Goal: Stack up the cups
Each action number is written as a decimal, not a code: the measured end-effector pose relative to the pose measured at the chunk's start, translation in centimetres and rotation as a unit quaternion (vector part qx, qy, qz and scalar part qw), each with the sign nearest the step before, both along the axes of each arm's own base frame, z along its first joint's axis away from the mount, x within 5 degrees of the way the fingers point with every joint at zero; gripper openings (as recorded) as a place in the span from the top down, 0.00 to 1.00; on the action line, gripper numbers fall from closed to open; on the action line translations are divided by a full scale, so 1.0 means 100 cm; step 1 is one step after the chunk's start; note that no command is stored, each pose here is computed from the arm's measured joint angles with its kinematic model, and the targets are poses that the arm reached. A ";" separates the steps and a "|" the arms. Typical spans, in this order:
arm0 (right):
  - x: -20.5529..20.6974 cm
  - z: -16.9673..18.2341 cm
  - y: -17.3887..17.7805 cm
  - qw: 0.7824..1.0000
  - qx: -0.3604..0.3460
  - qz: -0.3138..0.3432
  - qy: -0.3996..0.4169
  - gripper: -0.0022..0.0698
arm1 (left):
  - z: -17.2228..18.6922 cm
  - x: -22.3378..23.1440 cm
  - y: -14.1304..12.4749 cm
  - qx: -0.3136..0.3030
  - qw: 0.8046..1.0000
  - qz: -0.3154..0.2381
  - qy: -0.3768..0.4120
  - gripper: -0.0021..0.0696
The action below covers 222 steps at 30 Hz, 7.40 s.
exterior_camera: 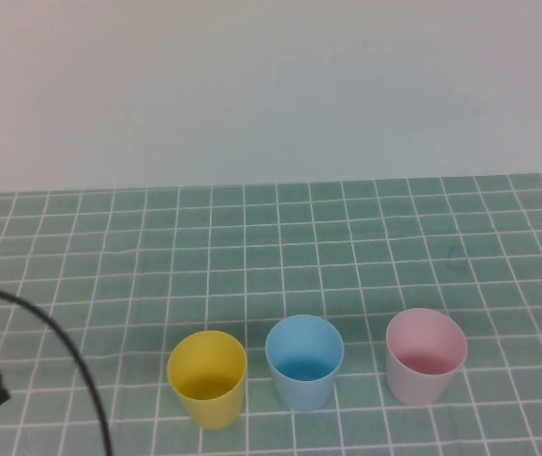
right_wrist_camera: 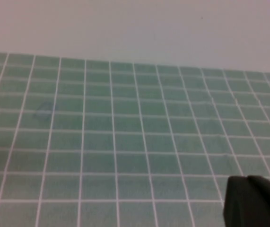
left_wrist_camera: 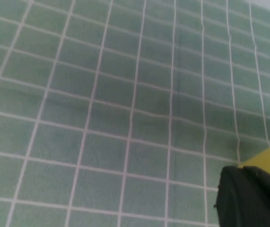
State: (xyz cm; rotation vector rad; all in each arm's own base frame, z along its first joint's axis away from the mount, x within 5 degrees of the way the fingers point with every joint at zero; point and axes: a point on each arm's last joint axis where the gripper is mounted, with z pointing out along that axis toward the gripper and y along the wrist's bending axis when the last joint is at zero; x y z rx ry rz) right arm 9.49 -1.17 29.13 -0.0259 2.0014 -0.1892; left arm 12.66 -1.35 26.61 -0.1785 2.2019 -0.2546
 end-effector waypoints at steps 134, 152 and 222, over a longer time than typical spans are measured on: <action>0.004 -0.035 0.021 0.992 0.061 0.097 0.042 0.97 | 0.020 0.172 -0.198 0.216 0.873 -0.374 0.227 0.72; 0.059 0.024 0.061 0.922 0.045 0.279 0.264 0.91 | 0.127 0.099 -0.133 0.161 0.942 -0.282 -0.083 0.97; 0.216 0.011 0.275 0.801 -0.139 0.416 0.406 0.93 | 0.046 0.028 -0.062 0.145 0.937 -0.232 -0.219 0.97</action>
